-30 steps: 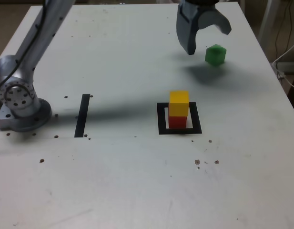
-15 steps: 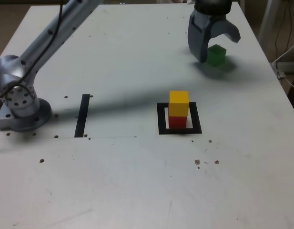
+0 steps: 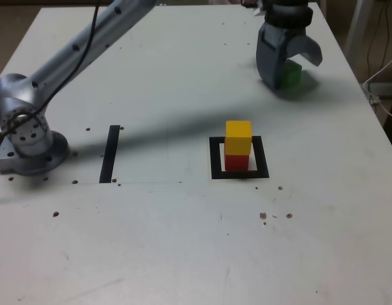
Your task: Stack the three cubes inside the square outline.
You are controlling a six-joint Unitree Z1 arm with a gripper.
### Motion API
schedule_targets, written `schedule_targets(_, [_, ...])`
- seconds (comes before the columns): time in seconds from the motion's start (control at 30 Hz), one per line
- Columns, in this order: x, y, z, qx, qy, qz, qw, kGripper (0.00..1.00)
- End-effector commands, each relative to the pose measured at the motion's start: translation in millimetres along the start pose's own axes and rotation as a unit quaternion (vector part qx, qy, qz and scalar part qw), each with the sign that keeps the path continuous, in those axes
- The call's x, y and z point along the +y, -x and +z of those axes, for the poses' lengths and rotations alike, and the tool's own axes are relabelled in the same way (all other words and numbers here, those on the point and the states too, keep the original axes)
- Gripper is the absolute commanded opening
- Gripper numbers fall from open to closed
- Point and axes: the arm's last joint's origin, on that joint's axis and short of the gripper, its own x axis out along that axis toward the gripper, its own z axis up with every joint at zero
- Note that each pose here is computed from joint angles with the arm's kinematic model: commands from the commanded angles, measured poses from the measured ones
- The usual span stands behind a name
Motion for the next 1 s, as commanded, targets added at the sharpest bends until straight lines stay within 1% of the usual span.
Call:
schedule_targets(0.0, [0.4, -1.5, -3.0, 0.016, 0.003, -0.003, 0.9999, 0.62])
schedule_targets(0.07, [0.0, -0.1, -3.2, 0.015, 0.002, -0.002, 0.9999, 0.49])
schedule_targets(0.13, [-0.8, 1.8, -3.4, 0.013, 0.001, -0.001, 0.9999, 0.38])
schedule_targets(0.2, [-1.4, 3.2, -3.4, 0.010, -0.002, 0.001, 0.9999, 0.32])
schedule_targets(0.23, [-1.7, 3.6, -3.4, 0.010, -0.003, 0.001, 1.0000, 0.31])
schedule_targets(0.67, [-4.8, 1.2, -4.4, 0.017, -0.009, 0.004, 0.9998, 0.30])
schedule_targets(0.8, [-8.9, 4.4, -6.8, 0.019, -0.013, 0.010, 0.9997, 0.30])
schedule_targets(0.97, [-18.8, 18.0, -17.2, 0.022, -0.026, 0.023, 0.9992, 0.30])
